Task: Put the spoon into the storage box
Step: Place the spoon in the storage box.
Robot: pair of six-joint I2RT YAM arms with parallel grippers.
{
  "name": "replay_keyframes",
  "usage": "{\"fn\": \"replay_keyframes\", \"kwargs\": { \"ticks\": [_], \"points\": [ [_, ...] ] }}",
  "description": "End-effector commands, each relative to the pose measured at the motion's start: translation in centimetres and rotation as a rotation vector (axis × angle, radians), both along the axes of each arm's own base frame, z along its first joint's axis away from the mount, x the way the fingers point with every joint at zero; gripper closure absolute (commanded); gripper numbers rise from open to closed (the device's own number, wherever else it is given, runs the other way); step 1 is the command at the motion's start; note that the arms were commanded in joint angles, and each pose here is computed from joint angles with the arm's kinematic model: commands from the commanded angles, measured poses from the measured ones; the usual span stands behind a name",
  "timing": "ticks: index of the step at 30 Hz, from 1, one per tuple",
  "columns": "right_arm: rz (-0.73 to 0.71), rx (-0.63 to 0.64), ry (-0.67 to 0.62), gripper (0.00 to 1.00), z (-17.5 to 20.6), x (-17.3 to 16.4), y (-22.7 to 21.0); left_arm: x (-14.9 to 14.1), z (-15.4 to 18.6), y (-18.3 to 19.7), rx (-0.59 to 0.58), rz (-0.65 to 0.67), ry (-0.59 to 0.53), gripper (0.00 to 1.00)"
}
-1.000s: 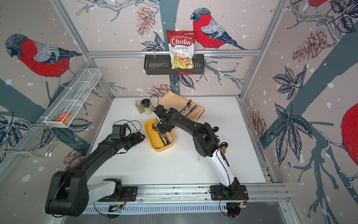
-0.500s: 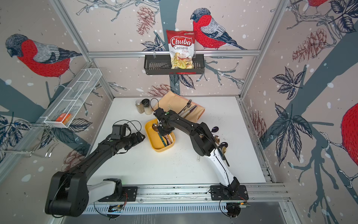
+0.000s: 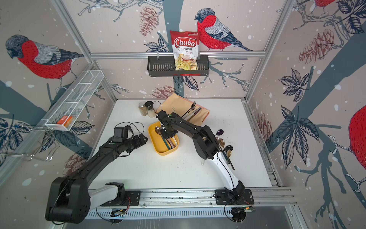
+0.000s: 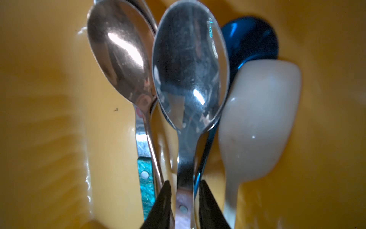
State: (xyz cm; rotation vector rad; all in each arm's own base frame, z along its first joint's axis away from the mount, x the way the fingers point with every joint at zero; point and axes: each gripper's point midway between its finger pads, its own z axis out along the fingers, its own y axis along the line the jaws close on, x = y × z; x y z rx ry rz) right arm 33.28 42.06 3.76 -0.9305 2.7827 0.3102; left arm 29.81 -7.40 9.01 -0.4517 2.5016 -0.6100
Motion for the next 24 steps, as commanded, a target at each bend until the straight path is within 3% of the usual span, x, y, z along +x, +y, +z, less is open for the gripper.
{"fn": "replay_keyframes", "kwargs": {
  "ticks": [1, 11, 17, 24],
  "points": [
    [-0.016, -0.015, -0.02, 0.69, 0.7, 0.2, -0.1, 0.2, 0.5, 0.4, 0.032, -0.013, -0.017, 0.12],
    [-0.085, 0.003, -0.134, 0.65, 7.1, 1.5, -2.7, 1.0, 2.9, -1.2, 0.094, -0.103, -0.081, 0.12],
    [-0.203, -0.027, -0.162, 0.67, 9.1, 1.7, -9.0, 1.7, 4.7, -3.3, 0.141, -0.175, -0.126, 0.12],
    [-0.349, -0.088, -0.111, 0.67, 7.1, -0.4, -18.0, 2.1, 4.8, -4.7, 0.141, -0.218, -0.128, 0.12]
  ]
}}
